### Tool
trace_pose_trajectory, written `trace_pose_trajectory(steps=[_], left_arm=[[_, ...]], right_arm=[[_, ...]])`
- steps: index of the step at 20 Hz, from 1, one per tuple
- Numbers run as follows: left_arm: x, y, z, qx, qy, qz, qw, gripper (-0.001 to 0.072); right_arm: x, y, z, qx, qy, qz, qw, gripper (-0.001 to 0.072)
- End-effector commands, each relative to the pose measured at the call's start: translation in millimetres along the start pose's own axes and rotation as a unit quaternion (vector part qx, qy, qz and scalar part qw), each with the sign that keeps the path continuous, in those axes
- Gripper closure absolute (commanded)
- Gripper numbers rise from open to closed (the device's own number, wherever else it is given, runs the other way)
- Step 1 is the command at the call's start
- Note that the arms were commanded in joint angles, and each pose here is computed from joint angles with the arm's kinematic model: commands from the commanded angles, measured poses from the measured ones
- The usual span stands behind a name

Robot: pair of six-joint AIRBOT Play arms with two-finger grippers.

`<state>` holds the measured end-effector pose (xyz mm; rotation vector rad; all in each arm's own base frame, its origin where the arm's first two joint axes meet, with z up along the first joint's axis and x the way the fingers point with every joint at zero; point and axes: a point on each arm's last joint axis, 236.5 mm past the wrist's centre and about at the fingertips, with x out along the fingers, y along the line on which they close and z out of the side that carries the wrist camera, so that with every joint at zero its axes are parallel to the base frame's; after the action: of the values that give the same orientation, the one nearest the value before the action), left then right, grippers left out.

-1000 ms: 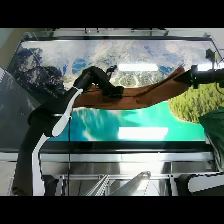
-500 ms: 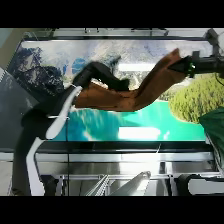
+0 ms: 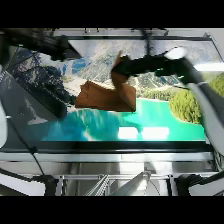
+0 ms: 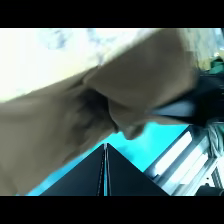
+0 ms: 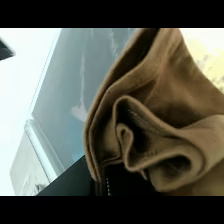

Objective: Fold the shirts.

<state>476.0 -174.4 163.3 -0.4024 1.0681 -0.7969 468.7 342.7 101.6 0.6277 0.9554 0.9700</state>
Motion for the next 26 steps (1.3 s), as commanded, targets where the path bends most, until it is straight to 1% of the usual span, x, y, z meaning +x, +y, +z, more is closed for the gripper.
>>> trace_pose_trajectory(steps=[1, 2, 3, 5, 7, 8, 10, 12, 15, 16, 18, 19, 20, 21, 23, 26], left_arm=[[-43, 14, -24, -0.021, 0.006, 0.012, 1.0, 0.0688], [-43, 17, -33, -0.027, 0.012, 0.011, 1.0, 0.0688], [-40, 18, -42, -0.03, 0.022, 0.008, 0.999, 0.0688], [-35, 20, -59, -0.036, 0.038, 0.004, 0.999, 0.0687], [-31, 21, -73, -0.042, 0.045, 0.001, 0.998, 0.0688], [-30, 21, -79, -0.041, 0.049, -0.001, 0.998, 0.0688], [-27, 21, -89, -0.041, 0.056, -0.008, 0.998, 0.0688], [-24, 22, -99, -0.044, 0.065, -0.011, 0.997, 0.0687], [-25, 19, -108, -0.042, 0.069, -0.013, 0.997, 0.0688], [-26, 17, -111, -0.039, 0.069, -0.013, 0.997, 0.0688], [-29, 13, -113, -0.036, 0.067, -0.011, 0.997, 0.0687], [-31, 10, -112, -0.032, 0.063, -0.011, 0.997, 0.0688], [-34, 7, -112, -0.028, 0.06, -0.01, 0.998, 0.0687], [-36, 4, -111, -0.025, 0.057, -0.009, 0.998, 0.0688], [-40, 0, -111, -0.019, 0.052, -0.007, 0.998, 0.0688], [-46, -8, -109, -0.009, 0.044, -0.004, 0.999, 0.0688]], right_arm=[[94, 2, -16, -0.004, 0.008, 0.004, 1.0, 0.045], [110, 10, -20, -0.006, 0.014, 0.02, 1.0, 0.0318], [120, 26, -25, -0.007, 0.027, 0.046, 0.999, 0.0319], [109, 59, -24, -0.016, 0.046, 0.089, 0.995, 0.032], [71, 77, -9, -0.038, 0.055, 0.104, 0.992, 0.0357], [46, 77, -2, -0.044, 0.06, 0.099, 0.992, 0.0356], [-2, 57, 6, -0.04, 0.08, 0.053, 0.995, 0.0356], [-51, 8, 3, -0.014, 0.111, -0.041, 0.993, 0.0356], [-112, -82, -12, 0.051, 0.144, -0.189, 0.97, 0.0356], [-127, -109, -18, 0.084, 0.144, -0.223, 0.96, 0.0357], [-139, -151, -34, 0.144, 0.139, -0.251, 0.947, 0.0347], [-137, -168, -44, 0.171, 0.134, -0.256, 0.942, 0.0287], [-133, -184, -55, 0.193, 0.13, -0.259, 0.938, 0.0096], [-126, -196, -67, 0.21, 0.131, -0.258, 0.934, 0.0024], [-109, -210, -88, 0.232, 0.144, -0.24, 0.932, 0.0024], [-78, -212, -96, 0.259, 0.146, -0.166, 0.94, 0.0024]])
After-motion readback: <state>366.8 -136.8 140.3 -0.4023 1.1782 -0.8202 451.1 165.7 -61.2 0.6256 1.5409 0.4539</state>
